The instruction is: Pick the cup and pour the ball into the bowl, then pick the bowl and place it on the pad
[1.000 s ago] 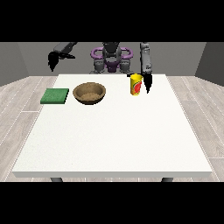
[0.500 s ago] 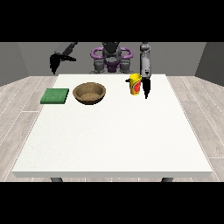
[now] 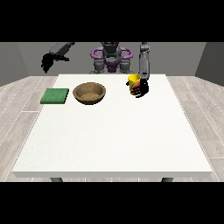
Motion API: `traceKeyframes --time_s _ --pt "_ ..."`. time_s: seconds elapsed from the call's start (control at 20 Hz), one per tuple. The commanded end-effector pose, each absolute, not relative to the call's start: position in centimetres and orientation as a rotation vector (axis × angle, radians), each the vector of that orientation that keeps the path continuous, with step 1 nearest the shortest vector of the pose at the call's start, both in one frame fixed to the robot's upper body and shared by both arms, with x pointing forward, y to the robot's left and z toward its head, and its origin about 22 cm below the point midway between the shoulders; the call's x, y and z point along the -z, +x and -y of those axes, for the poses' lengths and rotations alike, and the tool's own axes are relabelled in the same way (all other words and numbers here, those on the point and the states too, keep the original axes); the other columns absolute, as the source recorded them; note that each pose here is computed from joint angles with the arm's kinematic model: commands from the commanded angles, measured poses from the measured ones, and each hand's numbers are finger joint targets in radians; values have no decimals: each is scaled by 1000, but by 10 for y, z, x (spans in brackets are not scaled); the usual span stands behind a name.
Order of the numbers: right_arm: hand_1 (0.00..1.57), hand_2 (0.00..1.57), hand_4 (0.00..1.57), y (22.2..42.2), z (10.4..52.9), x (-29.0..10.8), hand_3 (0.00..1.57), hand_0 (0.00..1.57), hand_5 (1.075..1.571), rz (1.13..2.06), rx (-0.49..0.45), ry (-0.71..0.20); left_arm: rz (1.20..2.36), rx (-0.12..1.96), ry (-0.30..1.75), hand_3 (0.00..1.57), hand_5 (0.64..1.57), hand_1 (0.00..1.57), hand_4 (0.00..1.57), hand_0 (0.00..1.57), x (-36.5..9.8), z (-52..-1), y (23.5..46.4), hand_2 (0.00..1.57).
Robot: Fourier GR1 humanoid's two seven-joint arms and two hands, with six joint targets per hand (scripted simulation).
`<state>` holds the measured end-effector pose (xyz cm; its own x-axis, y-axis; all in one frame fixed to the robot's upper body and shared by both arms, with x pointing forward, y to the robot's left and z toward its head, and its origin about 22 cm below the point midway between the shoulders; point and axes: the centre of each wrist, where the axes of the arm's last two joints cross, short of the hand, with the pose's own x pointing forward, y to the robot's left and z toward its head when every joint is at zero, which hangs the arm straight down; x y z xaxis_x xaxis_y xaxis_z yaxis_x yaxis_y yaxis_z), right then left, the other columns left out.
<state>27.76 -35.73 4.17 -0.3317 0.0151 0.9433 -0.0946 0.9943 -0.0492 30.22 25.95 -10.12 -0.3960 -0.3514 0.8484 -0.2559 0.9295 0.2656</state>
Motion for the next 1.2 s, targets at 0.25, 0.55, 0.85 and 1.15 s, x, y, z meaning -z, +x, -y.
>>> traceKeyframes --time_s 0.25,0.55,0.85,1.15 --pt "0 0 0 260 382 -15 0 0 1570 1712 -45 15 1782 320 531 1571 1304 1341 1532 1341 94 -260 309 1571" --pt "0 0 0 265 383 -11 0 0 1569 1635 -23 10 1672 585 846 1571 1291 1450 1571 1450 9 -335 359 1571" --pt "0 0 0 258 389 9 0 0 1568 1689 -34 28 1659 687 980 1571 1273 1491 1571 1491 -13 -275 389 1571" --pt "0 0 0 263 397 8 0 0 1569 1678 -13 57 1624 742 1039 1571 1287 1495 1530 1495 -48 -247 410 1571"
